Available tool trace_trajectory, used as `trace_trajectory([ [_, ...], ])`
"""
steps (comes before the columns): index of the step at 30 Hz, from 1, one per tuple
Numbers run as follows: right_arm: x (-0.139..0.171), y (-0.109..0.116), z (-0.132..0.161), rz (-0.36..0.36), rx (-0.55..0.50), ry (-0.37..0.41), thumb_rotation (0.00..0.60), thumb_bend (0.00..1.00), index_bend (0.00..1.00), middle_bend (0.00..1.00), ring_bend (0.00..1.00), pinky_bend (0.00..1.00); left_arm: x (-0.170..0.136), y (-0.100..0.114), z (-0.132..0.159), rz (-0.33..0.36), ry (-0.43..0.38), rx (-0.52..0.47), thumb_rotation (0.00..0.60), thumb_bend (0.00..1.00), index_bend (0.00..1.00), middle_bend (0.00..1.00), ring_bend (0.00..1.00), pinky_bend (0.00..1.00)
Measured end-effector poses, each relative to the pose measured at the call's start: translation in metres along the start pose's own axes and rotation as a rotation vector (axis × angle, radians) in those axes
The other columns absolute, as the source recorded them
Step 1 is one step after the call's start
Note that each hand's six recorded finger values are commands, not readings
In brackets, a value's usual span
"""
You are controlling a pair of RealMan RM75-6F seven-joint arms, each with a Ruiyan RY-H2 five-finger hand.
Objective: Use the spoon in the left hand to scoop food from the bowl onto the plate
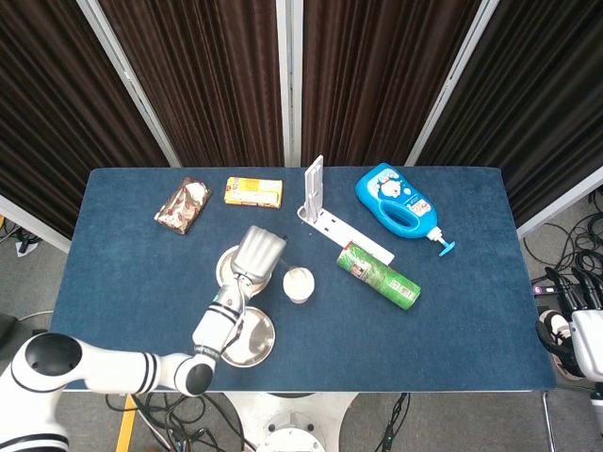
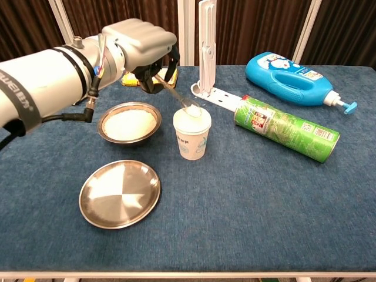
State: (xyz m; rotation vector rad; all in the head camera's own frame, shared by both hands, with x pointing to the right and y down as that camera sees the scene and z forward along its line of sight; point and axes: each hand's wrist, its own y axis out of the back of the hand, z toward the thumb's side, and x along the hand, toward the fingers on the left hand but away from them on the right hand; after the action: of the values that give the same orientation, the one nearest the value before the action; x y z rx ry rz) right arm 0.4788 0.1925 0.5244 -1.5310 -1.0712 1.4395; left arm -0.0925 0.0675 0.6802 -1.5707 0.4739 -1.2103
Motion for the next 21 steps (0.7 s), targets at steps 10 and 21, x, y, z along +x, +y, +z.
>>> trace_trajectory([
  [10,0.002,0.002,0.001,-0.006,-0.003,0.002,0.6,0.28,0.04,0.18,0.0,0.0,-0.014,0.003,0.008,0.135,-0.035,0.251,0.6,0.45,0.64,0.92,0.89,1.0],
  [21,0.004,0.003,0.004,-0.01,-0.005,0.007,0.6,0.28,0.04,0.18,0.0,0.0,-0.038,0.0,0.031,0.338,-0.145,0.564,0.6,0.48,0.65,0.92,0.89,1.0],
])
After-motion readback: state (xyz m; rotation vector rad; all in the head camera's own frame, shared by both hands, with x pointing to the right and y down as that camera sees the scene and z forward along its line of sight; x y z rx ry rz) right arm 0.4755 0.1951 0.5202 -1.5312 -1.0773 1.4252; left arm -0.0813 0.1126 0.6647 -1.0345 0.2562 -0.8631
